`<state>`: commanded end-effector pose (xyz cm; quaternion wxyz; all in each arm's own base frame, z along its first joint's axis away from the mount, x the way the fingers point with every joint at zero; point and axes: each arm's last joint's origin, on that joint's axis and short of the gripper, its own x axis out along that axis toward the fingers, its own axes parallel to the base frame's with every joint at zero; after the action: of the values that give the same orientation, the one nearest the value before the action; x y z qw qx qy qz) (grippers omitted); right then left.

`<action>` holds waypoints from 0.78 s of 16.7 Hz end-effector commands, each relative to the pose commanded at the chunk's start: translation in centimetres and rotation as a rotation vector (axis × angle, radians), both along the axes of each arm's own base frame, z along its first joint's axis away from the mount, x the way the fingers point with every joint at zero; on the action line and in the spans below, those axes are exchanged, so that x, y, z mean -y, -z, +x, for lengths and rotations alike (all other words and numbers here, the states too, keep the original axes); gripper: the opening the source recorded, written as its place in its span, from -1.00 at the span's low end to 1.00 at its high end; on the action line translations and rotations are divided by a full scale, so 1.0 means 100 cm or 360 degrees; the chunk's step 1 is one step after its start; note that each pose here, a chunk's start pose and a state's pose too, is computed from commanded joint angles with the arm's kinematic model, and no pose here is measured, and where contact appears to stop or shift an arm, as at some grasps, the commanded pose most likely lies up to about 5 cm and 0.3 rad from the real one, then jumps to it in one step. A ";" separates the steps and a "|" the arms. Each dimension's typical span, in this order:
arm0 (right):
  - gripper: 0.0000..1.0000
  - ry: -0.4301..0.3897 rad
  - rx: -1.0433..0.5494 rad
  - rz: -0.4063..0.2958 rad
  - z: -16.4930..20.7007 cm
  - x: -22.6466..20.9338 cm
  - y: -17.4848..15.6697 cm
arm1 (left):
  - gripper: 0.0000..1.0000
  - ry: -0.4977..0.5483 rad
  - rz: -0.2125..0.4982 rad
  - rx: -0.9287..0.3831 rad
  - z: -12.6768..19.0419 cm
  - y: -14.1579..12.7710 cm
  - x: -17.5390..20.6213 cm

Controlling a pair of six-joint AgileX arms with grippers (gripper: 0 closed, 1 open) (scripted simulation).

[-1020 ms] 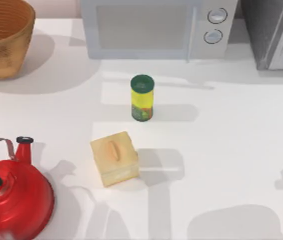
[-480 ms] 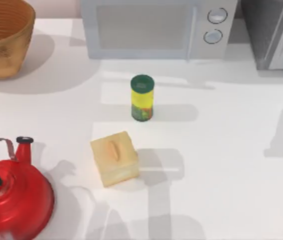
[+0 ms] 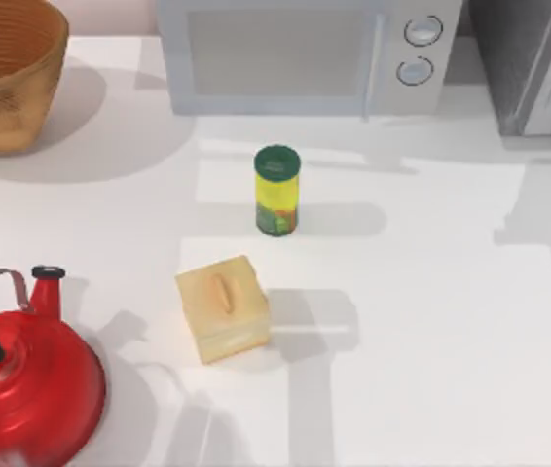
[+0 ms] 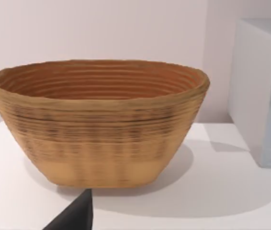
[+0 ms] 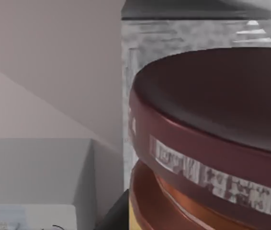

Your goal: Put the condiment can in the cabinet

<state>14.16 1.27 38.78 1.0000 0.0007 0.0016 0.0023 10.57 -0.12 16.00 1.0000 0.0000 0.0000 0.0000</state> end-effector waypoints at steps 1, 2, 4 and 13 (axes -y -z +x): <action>-1.00 0.0021 -0.0004 -0.0003 0.005 0.000 -0.011 | 1.00 0.0000 0.0000 0.0000 0.000 0.000 0.000; -1.00 0.0039 -0.0009 -0.0005 0.011 -0.001 -0.021 | 1.00 0.0000 0.0000 0.0000 0.000 0.000 0.000; -1.00 0.0055 -0.0015 -0.0008 0.022 -0.003 -0.041 | 1.00 0.0000 0.0000 0.0000 0.000 0.000 0.000; -1.00 0.0026 0.0008 0.0001 0.080 -0.023 -0.124 | 1.00 0.0000 0.0000 0.0000 0.000 0.000 0.000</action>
<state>22.14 3.62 51.15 1.0000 0.0009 -0.0009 -0.0059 10.57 -0.12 16.00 1.0000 0.0000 0.0000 0.0000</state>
